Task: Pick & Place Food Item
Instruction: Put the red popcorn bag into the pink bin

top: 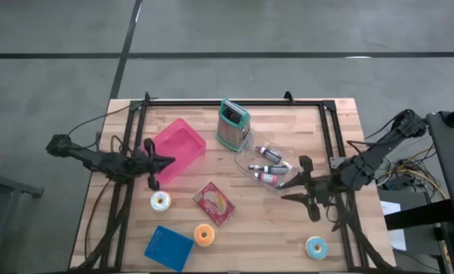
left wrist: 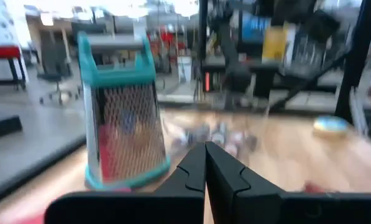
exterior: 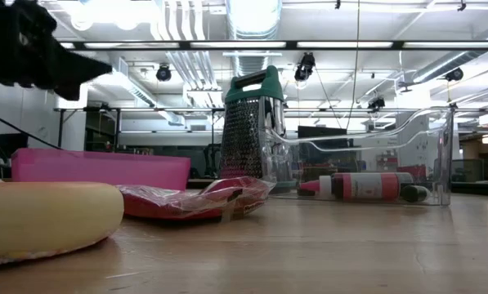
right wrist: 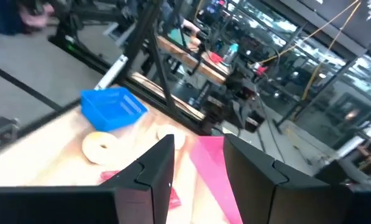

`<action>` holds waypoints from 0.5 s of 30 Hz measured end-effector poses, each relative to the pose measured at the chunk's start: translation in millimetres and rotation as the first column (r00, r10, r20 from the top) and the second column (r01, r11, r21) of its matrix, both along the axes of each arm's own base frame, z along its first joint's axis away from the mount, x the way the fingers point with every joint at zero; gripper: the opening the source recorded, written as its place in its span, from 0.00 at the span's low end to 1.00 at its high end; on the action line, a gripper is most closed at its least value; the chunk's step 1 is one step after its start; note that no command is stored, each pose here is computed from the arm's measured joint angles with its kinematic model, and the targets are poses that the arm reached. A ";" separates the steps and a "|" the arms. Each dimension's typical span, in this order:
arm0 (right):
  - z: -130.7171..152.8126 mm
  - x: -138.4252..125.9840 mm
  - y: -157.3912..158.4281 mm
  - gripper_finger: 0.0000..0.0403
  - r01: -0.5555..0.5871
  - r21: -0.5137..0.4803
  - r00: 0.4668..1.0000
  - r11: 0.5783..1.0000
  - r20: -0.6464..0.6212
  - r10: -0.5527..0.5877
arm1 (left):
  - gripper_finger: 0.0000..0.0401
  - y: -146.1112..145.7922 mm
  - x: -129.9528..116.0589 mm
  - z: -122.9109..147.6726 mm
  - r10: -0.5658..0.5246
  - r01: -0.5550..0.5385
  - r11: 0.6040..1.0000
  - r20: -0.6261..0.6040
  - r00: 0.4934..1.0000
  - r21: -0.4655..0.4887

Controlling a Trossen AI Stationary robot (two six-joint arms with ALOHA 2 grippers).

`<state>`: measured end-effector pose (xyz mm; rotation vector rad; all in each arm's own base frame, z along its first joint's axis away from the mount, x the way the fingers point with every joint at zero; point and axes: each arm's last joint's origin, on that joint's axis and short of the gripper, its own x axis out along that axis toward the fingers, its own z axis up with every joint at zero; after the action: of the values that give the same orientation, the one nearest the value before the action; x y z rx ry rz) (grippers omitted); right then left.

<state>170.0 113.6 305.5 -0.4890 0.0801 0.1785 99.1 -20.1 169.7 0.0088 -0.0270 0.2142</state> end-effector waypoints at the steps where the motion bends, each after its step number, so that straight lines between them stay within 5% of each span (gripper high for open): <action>1: 0.0 0.6 -1.4 0.33 0.007 -0.005 1.000 1.000 0.001 -0.007 | 0.01 0.1 -0.1 3.0 0.001 0.000 1.000 0.029 1.000 -0.006; 7: 12.0 -5.4 -6.8 0.33 0.003 0.027 0.999 1.000 0.044 -0.004 | 0.01 -0.6 -0.2 7.0 -0.028 0.039 0.992 0.092 0.995 -0.119; 15: 13.9 -16.6 -15.2 0.33 0.004 0.015 1.000 1.000 0.024 -0.004 | 0.01 -0.3 -1.0 12.9 -0.024 0.046 0.989 0.154 0.988 -0.142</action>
<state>153.4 98.4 319.4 -0.4757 0.0558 0.1688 98.1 -20.4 182.6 -0.1533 -0.1637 0.1810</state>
